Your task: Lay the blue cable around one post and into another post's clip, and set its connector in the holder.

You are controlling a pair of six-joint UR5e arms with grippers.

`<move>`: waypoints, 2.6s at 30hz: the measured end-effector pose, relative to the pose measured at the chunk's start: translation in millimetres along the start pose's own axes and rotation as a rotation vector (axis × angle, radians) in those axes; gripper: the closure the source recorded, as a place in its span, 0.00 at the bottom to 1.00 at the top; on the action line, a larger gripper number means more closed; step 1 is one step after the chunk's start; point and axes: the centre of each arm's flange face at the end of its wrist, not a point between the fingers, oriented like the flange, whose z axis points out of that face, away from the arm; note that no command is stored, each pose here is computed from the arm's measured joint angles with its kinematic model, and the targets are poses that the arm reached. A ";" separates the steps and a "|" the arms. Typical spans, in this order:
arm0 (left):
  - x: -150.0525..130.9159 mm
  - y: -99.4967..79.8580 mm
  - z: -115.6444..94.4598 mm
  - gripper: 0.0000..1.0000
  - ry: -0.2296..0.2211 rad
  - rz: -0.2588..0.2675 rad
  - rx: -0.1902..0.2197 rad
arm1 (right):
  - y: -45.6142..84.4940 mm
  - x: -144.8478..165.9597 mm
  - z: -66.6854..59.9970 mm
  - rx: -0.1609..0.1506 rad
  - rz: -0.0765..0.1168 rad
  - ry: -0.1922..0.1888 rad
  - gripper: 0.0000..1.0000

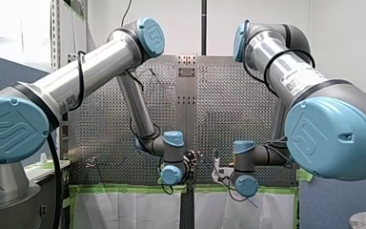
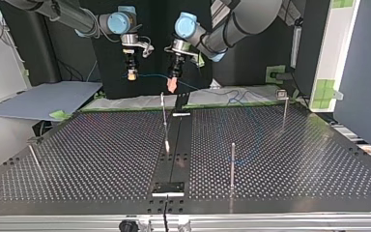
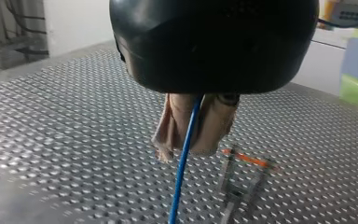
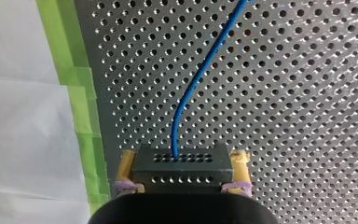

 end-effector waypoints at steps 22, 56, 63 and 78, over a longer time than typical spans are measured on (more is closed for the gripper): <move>17.7 2.6 42.8 0.85 0.017 -0.002 -0.011 | -0.9 8.7 28.3 0.008 -0.008 0.035 1.00; 8.8 31.0 78.2 0.85 -0.020 -0.038 -0.073 | 13.4 18.0 59.5 -0.007 -0.021 0.061 1.00; 2.7 38.5 86.4 0.85 -0.035 -0.038 -0.082 | 16.4 1.2 62.4 -0.012 -0.032 0.026 1.00; -9.5 58.1 101.5 0.85 -0.055 -0.064 -0.100 | 19.3 5.8 77.6 -0.015 -0.028 0.029 1.00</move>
